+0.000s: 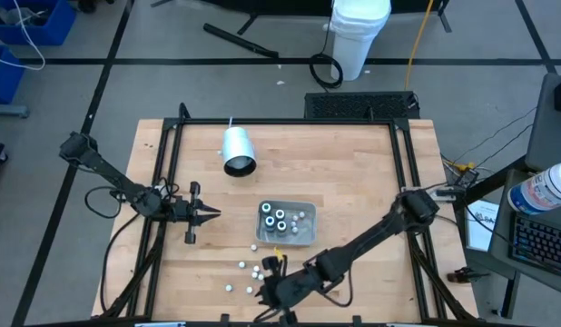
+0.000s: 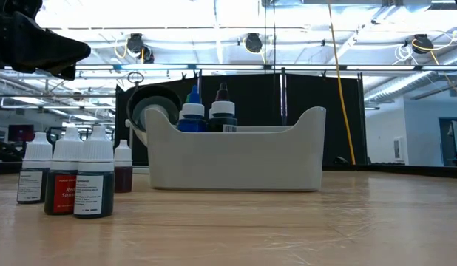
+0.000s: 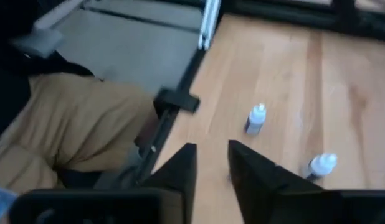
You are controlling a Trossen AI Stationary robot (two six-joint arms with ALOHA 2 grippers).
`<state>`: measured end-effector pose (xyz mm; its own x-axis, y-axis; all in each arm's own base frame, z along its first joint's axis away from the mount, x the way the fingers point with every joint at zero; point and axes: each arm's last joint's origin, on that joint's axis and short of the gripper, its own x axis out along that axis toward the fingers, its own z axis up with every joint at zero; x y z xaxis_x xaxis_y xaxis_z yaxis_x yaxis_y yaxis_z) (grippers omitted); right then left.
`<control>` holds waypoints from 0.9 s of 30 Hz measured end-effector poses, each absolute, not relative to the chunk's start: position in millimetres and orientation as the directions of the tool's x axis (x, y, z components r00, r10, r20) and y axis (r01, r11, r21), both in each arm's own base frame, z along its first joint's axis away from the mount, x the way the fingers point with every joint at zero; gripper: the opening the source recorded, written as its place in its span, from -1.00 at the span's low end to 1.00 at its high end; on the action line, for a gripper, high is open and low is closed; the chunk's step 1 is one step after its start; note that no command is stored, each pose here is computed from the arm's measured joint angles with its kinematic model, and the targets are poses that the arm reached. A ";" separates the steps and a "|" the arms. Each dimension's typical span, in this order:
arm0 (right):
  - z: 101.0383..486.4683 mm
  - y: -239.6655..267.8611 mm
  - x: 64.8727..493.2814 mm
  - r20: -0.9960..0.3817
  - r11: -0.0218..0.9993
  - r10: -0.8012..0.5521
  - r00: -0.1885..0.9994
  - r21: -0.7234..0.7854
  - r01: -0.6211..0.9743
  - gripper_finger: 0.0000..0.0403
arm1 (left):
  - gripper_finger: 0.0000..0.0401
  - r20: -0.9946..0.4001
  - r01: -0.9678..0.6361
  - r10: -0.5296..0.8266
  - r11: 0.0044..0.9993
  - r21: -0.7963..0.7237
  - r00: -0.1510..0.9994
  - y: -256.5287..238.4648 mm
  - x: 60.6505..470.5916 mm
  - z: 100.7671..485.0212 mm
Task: Pick & Place food coloring
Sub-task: Put the green food coloring bottle into the gray bin
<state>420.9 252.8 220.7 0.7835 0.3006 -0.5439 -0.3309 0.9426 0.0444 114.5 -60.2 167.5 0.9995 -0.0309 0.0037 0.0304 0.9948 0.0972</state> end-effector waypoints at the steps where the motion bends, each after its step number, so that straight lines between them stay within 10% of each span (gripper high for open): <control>1: 213.7 252.3 423.2 -0.556 0.946 0.291 0.778 0.046 -0.321 -0.55 | -0.79 0.004 0.030 -0.031 0.995 0.097 1.000 -60.2 114.5 167.5; 9: 194.8 237.1 431.1 -0.628 0.969 0.232 0.743 0.083 -0.232 -0.24 | -0.79 0.004 0.030 -0.031 0.995 0.097 1.000 -60.2 114.5 167.5; 27: 178.9 215.2 437.0 -0.704 0.992 0.121 0.700 0.110 -0.060 -0.24 | -0.79 0.004 0.030 -0.031 0.995 0.097 1.000 -60.2 114.5 167.5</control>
